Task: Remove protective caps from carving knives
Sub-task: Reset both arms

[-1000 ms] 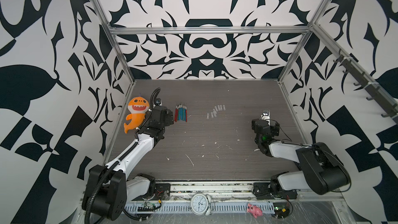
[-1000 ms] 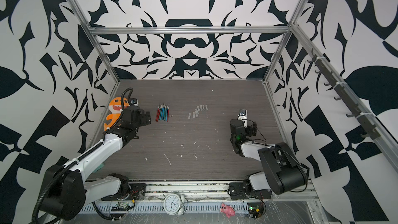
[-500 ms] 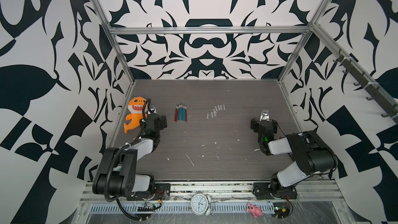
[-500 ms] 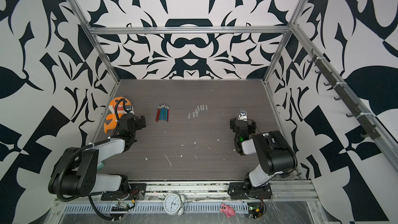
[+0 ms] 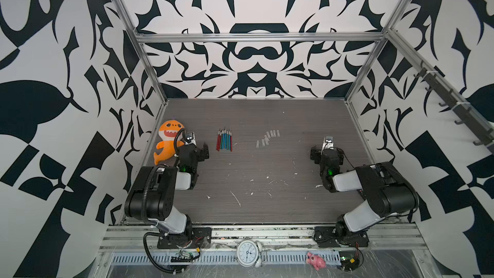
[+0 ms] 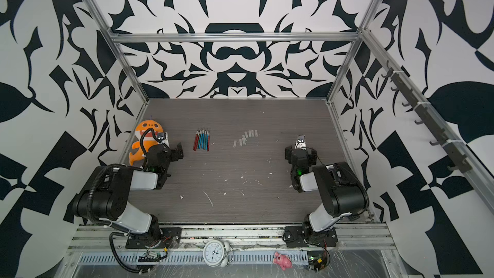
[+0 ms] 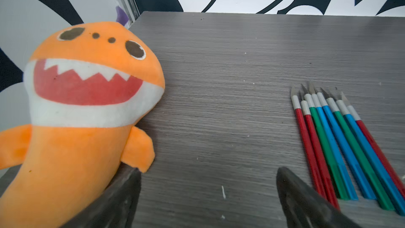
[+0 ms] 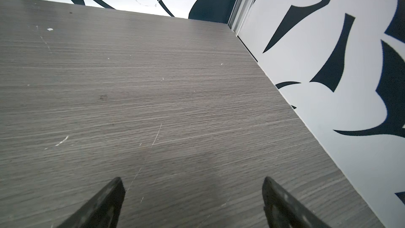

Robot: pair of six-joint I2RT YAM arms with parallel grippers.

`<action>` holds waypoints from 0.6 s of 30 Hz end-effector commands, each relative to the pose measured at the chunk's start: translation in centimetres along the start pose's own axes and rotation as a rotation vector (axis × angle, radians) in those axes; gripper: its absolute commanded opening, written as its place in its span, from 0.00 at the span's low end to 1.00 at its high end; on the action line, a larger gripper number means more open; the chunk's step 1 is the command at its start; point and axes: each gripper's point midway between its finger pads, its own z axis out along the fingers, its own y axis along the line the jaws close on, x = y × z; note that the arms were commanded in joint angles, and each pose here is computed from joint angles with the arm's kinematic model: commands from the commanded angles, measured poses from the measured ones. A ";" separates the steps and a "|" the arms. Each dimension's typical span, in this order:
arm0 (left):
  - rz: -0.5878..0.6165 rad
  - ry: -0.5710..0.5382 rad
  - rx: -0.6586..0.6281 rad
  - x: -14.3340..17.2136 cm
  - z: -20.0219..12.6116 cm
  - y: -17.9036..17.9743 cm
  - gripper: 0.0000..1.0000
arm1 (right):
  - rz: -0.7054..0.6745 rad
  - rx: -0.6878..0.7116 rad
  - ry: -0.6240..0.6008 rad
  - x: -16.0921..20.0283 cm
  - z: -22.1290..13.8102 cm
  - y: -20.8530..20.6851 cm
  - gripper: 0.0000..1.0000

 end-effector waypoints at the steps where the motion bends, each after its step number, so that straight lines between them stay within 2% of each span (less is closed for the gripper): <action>1: -0.012 -0.048 0.011 -1.0 -0.1 -0.1 0.99 | 0.037 0.002 -0.054 -2.0 0.1 0.0 1.00; 15: -0.012 -0.050 0.010 -1.0 -0.1 -0.1 0.99 | 0.042 0.001 -0.053 -2.0 0.2 0.0 1.00; 18: -0.012 -0.051 0.009 -1.0 -0.1 -0.1 0.99 | 0.074 -0.034 -0.031 -1.8 0.6 -0.1 1.00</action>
